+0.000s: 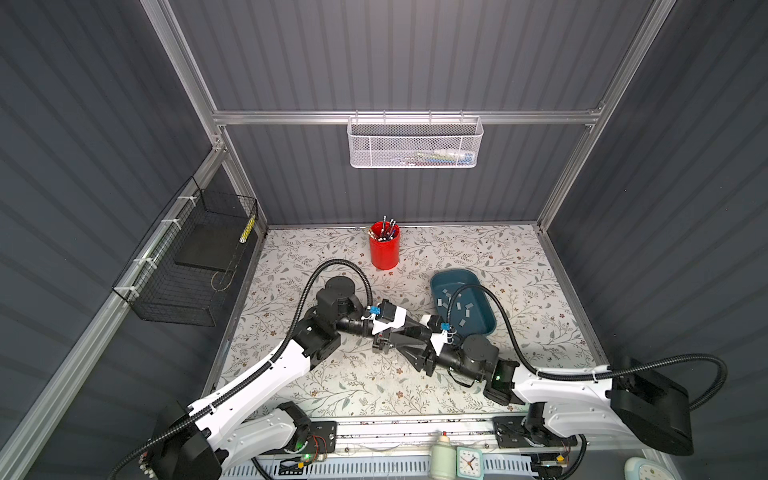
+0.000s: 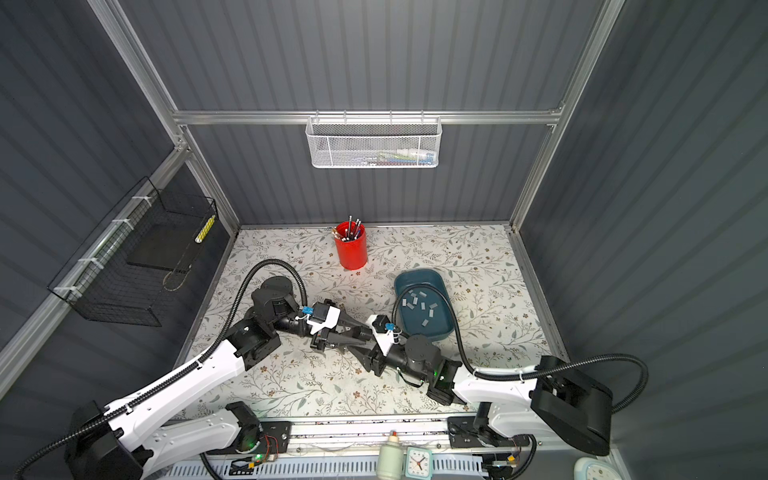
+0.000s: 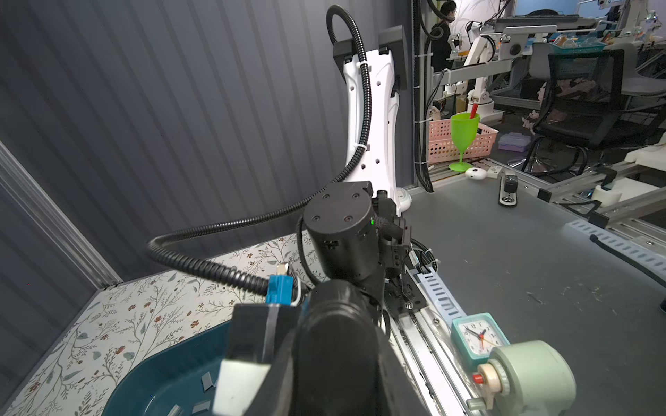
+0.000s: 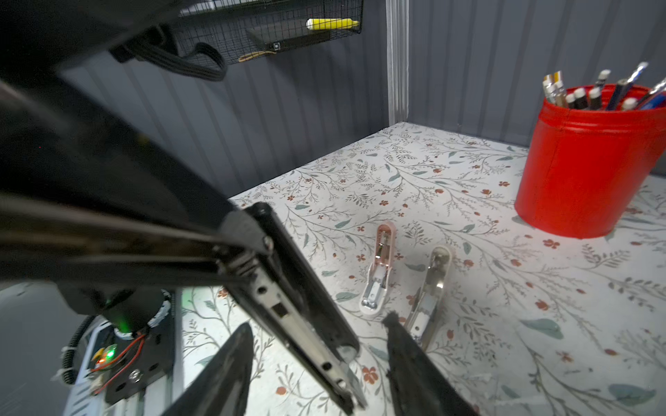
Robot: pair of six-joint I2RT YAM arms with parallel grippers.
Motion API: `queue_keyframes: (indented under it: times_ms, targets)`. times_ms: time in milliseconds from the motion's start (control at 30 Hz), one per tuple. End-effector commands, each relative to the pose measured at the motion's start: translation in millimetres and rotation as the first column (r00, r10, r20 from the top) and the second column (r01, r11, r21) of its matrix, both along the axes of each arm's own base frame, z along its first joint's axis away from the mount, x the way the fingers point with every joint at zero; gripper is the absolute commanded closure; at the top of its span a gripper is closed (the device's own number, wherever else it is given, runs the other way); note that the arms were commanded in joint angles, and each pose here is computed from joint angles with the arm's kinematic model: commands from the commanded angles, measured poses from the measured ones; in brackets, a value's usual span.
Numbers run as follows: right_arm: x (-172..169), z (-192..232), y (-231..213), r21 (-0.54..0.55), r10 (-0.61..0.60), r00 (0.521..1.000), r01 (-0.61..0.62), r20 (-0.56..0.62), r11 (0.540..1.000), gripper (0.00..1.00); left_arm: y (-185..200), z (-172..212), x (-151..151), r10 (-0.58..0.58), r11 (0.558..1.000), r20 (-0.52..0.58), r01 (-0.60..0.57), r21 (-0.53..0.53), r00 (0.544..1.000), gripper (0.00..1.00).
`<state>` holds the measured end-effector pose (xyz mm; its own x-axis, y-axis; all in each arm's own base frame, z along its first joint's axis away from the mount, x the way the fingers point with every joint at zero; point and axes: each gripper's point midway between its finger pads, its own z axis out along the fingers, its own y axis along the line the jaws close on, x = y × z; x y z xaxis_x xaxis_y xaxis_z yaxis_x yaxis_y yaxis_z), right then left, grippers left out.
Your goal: Load the staples into the stapler
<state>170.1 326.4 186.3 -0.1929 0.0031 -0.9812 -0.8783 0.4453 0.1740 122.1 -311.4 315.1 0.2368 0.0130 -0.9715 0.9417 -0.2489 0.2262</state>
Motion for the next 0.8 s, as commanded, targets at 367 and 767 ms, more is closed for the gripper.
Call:
queue_keyframes:
  times_ms: [367,767]
  targets:
    - [-29,28,-18,0.038,0.05,0.989,-0.056,0.14,0.998,0.1,1,20,-7,-0.035,0.998,0.097,0.04,-0.052,0.995,1.0]
    - [-17,38,12,0.046,0.063,0.986,-0.071,0.151,0.996,0.19,1,21,-14,-0.076,0.995,0.094,0.082,-0.061,0.993,1.0]
